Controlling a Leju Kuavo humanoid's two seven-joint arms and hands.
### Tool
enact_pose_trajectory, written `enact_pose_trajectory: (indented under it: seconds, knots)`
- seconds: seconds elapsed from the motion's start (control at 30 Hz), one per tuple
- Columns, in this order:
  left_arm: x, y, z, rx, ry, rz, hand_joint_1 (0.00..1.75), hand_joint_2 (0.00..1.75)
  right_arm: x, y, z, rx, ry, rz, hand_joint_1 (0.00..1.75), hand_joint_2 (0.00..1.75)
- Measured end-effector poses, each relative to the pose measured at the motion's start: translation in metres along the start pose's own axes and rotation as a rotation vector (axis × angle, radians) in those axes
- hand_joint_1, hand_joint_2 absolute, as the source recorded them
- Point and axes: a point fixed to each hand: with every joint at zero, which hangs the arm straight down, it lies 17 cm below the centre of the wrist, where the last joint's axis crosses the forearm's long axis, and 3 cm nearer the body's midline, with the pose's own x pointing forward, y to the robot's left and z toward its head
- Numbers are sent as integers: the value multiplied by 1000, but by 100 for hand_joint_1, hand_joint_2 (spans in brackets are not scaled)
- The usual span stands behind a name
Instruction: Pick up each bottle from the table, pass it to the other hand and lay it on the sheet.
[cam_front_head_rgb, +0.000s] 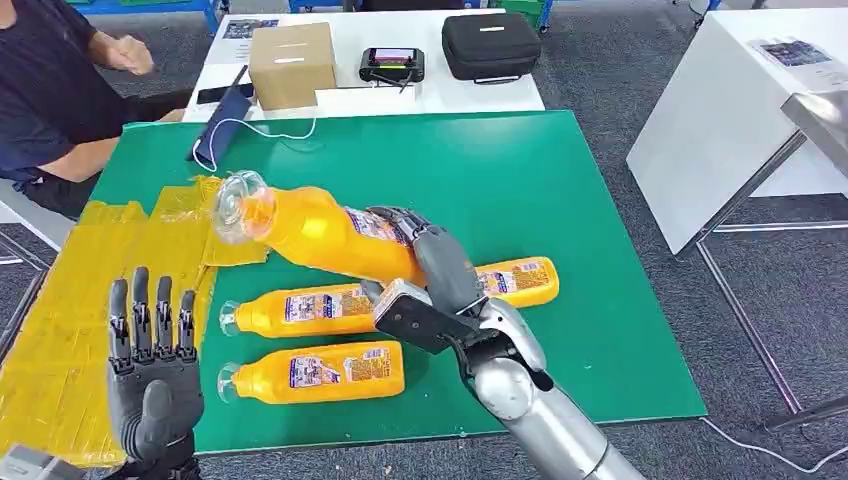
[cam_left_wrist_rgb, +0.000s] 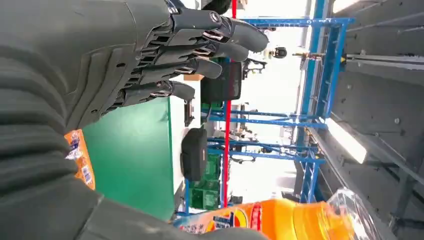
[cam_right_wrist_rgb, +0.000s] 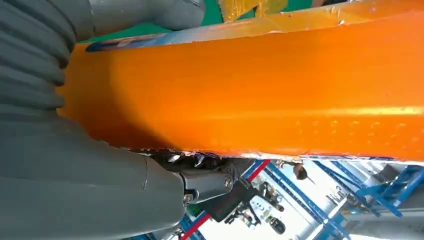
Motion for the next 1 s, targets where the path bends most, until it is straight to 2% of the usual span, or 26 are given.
enact_pose_trajectory:
  seconds: [0.5, 0.8, 1.0]
  knots:
    - [-3, -13, -7, -42, -29, -152, 0, 175, -12, 31, -12, 110, 56, -15, 175, 175]
    - [-7, -20, -17, -46, -25, -132, 0, 175, -25, 67, -25, 228, 116, 39, 175, 175]
    - [-9, -16, -21, -26, -16, -81, 0, 175, -17, 102, -33, 292, 114, 90, 175, 175]
